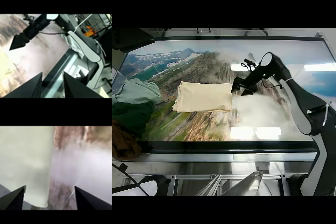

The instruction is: Fold the shirts.

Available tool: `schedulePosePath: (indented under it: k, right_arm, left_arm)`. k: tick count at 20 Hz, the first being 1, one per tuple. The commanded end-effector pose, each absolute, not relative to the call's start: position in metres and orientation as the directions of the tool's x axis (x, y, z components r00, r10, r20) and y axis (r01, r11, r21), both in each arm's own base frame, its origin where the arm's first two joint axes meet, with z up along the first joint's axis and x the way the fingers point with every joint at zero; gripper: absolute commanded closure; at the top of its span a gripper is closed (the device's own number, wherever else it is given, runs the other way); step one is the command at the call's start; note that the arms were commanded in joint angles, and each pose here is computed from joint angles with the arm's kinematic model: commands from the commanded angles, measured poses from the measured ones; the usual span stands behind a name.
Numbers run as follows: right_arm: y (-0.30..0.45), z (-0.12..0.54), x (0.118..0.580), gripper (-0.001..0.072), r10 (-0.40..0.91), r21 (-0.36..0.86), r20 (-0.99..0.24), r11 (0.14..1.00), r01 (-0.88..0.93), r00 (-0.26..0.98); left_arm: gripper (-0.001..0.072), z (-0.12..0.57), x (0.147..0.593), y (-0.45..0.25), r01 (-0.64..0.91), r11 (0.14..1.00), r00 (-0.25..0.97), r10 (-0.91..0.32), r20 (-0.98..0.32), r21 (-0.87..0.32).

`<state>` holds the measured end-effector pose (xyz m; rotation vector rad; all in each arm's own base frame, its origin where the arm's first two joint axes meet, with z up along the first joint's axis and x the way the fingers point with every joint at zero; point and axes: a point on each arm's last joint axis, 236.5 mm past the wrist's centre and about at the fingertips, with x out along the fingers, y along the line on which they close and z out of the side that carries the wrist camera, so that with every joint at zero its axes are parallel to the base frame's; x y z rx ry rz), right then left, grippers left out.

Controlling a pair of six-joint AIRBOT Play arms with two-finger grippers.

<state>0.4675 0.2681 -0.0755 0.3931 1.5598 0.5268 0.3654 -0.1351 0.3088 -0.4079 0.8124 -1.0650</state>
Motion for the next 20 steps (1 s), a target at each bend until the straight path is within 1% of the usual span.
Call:
schedulePosePath:
  k: [1,2,5,6,7,9,10,11,13,16,18,20]
  right_arm:
    - [0.296,-0.112,0.462,0.0040,0.557,0.561,-0.826,0.827,-0.033,-0.083]
    - [0.304,-0.118,0.459,0.0040,0.568,0.572,-0.818,0.820,-0.028,-0.089]
    - [0.336,-0.109,0.457,0.0051,0.675,0.680,-0.732,0.733,-0.035,-0.095]
    - [0.342,-0.104,0.459,0.0101,0.699,0.703,-0.709,0.710,-0.028,-0.087]
    - [0.347,-0.098,0.462,0.0255,0.724,0.728,-0.686,0.685,-0.035,-0.075]
    - [0.357,-0.087,0.464,0.0588,0.764,0.767,-0.642,0.640,-0.052,-0.066]
    - [0.360,-0.083,0.464,0.0658,0.780,0.783,-0.623,0.620,-0.055,-0.066]
    - [0.363,-0.077,0.465,0.0691,0.791,0.794,-0.608,0.605,-0.058,-0.064]
    - [0.363,-0.061,0.466,0.0692,0.800,0.801,-0.598,0.593,-0.078,-0.053]
    - [0.338,0.000,0.474,0.0692,0.817,0.808,-0.577,0.569,-0.153,-0.007]
    - [0.288,0.062,0.481,0.0692,0.805,0.780,-0.588,0.589,-0.210,0.071]
    - [0.219,0.134,0.486,0.0692,0.769,0.735,-0.599,0.638,-0.229,0.223]
  left_arm:
    - [0.0428,0.307,0.366,-0.134,0.606,0.458,0.243,-0.885,-0.396,-0.651]
    - [0.0428,0.307,0.366,-0.134,0.606,0.458,0.243,-0.885,-0.396,-0.651]
    - [0.0429,0.307,0.366,-0.134,0.606,0.458,0.243,-0.885,-0.396,-0.651]
    - [0.0429,0.307,0.366,-0.134,0.606,0.458,0.243,-0.885,-0.396,-0.651]
    - [0.0429,0.307,0.366,-0.134,0.606,0.458,0.243,-0.885,-0.396,-0.651]
    - [0.0430,0.307,0.366,-0.134,0.605,0.458,0.243,-0.885,-0.396,-0.651]
    - [0.0429,0.307,0.366,-0.134,0.606,0.458,0.243,-0.885,-0.396,-0.651]
    - [0.0430,0.307,0.366,-0.134,0.606,0.457,0.243,-0.885,-0.396,-0.651]
    - [0.0430,0.306,0.363,-0.134,0.607,0.454,0.233,-0.886,-0.401,-0.652]
    - [0.0430,0.305,0.362,-0.134,0.607,0.453,0.226,-0.886,-0.404,-0.653]
    - [0.0430,0.305,0.362,-0.134,0.607,0.453,0.226,-0.886,-0.404,-0.653]
    - [0.0430,0.305,0.362,-0.134,0.607,0.452,0.225,-0.886,-0.404,-0.653]
